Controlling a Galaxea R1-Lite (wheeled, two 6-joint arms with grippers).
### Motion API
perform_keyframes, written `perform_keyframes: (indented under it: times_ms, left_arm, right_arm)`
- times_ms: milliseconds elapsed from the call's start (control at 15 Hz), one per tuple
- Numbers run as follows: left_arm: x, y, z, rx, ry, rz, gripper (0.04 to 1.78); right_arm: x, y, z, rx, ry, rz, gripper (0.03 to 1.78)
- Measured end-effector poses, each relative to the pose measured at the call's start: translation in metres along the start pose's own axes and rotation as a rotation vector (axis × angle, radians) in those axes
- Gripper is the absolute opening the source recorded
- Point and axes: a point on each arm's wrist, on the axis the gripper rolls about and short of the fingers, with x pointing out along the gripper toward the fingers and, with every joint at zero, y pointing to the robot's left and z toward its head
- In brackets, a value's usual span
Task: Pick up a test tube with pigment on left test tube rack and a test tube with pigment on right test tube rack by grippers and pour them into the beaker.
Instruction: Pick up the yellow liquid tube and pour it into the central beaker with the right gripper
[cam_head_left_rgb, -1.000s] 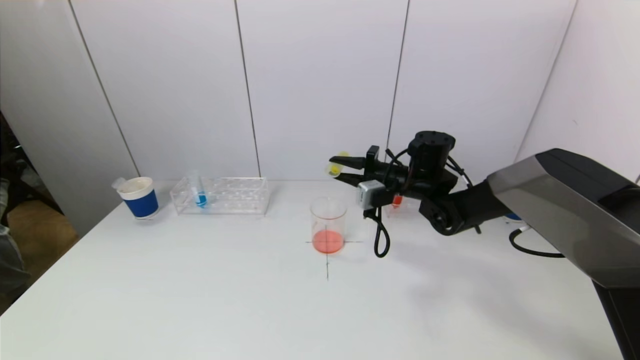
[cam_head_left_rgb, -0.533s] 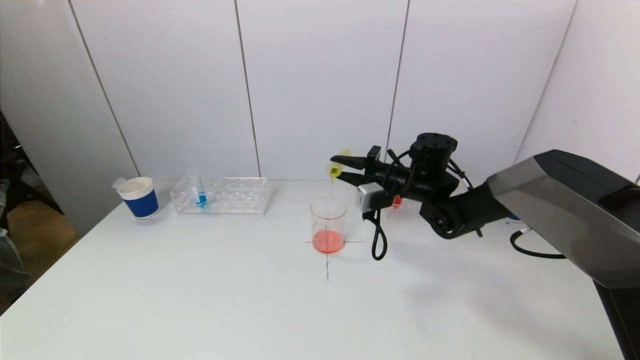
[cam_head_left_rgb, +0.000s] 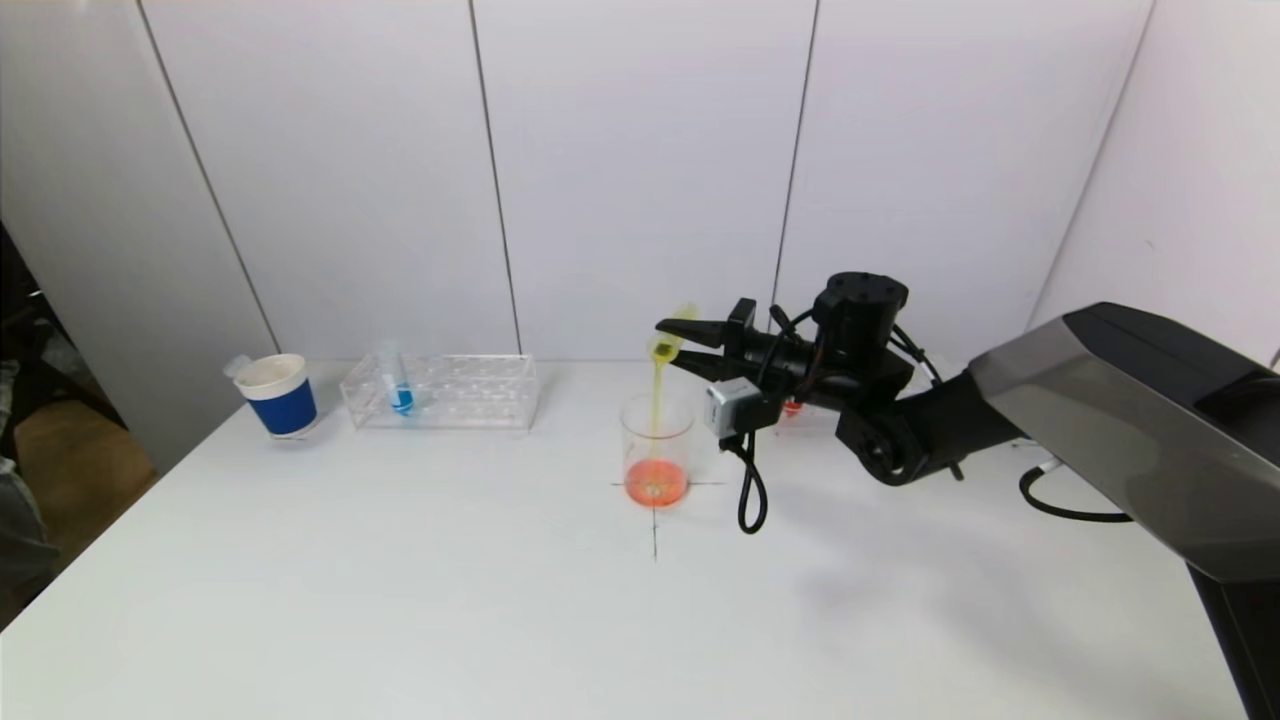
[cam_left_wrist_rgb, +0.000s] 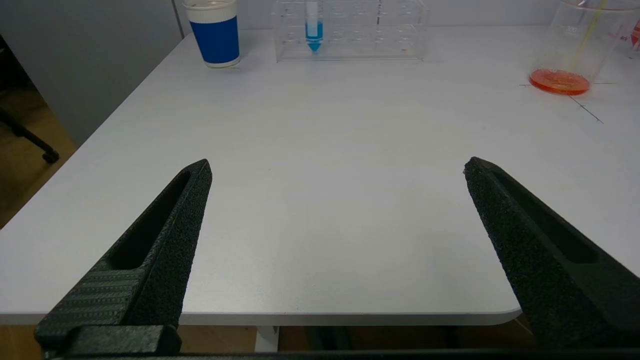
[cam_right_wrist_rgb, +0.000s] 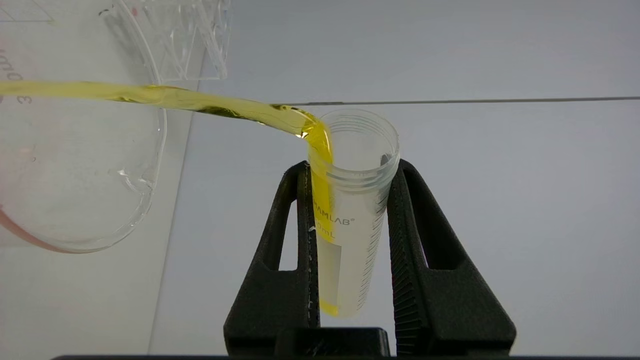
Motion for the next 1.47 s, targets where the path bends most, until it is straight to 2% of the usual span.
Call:
perform_keyframes:
  times_ms: [1467]
  left_arm:
    - [0.0000, 0.0000, 0.0000, 0.000, 0.000, -0.001, 1.76]
  right_arm:
    - [-0.0006, 0.0001, -0.0012, -0.194, 0.013, 0.004, 0.47]
